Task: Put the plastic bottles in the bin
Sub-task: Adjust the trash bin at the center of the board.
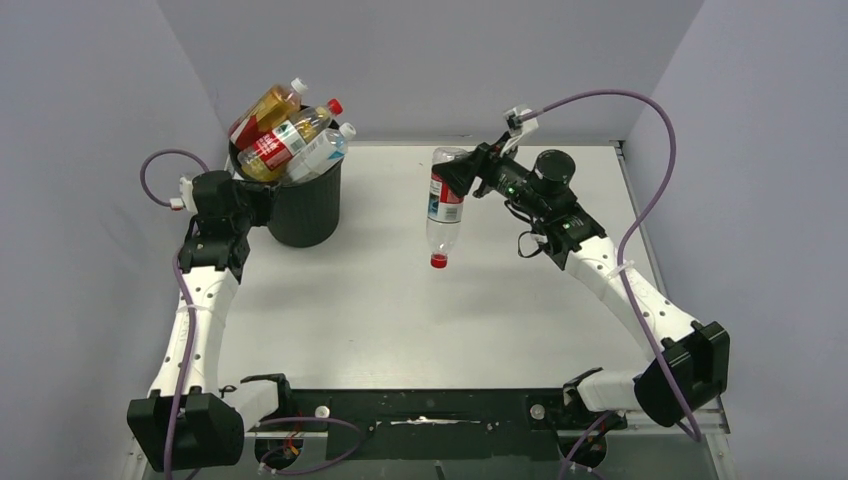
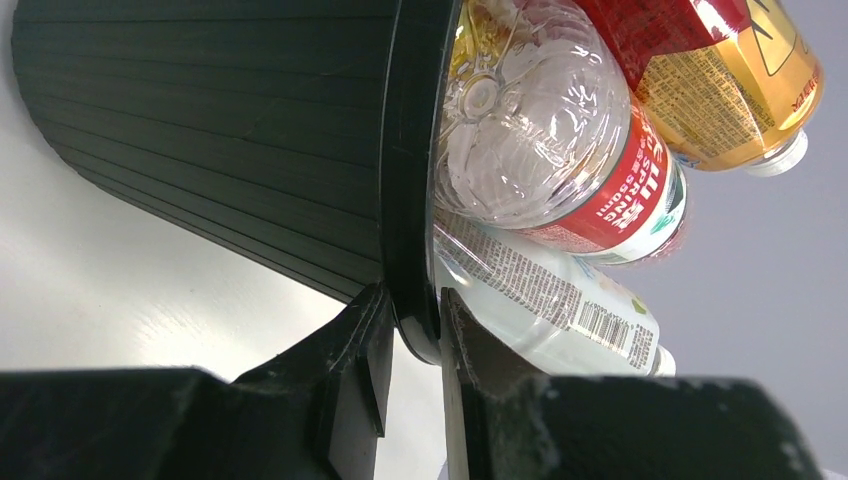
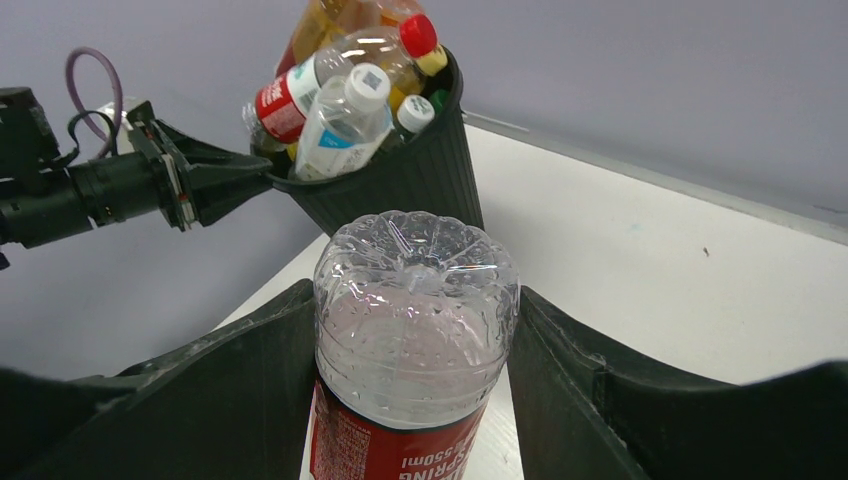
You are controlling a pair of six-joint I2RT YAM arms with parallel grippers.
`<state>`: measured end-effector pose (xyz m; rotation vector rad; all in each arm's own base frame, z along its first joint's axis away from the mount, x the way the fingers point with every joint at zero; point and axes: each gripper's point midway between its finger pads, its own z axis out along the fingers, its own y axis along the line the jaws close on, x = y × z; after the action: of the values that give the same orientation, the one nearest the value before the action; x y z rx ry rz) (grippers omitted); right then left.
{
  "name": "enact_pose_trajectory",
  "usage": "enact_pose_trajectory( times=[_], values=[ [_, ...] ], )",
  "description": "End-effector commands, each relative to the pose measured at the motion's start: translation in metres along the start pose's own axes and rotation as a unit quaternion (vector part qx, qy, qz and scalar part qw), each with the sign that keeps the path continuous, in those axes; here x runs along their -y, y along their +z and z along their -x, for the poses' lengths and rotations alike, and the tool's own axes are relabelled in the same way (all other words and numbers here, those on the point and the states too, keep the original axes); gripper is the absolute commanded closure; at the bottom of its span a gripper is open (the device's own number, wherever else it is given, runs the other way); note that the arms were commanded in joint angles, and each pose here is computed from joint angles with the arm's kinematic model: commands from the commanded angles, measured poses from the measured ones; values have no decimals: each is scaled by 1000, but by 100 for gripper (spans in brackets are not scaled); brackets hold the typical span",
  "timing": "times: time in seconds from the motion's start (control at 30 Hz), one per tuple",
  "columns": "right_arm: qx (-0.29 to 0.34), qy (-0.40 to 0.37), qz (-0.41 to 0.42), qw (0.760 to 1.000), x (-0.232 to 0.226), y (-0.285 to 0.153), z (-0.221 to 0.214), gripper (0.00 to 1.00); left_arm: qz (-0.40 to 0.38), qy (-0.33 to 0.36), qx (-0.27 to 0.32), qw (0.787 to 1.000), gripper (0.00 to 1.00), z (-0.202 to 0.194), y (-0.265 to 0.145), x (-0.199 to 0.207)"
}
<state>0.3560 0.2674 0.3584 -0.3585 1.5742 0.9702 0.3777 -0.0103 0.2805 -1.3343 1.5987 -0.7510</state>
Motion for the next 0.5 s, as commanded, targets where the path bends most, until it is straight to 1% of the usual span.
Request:
enact_pose_trajectory(
  times=[0.0, 0.23, 0.47],
  values=[
    [53, -37, 22, 998, -29, 3, 48, 58, -81, -2, -10, 997, 89, 0, -27, 40],
    [58, -48, 43, 996, -54, 19, 57, 58, -83, -8, -33, 996, 89, -11, -35, 30],
    [52, -59, 68, 995, -85, 41, 57, 58, -95, -5, -56, 994, 86, -19, -44, 33]
  ],
)
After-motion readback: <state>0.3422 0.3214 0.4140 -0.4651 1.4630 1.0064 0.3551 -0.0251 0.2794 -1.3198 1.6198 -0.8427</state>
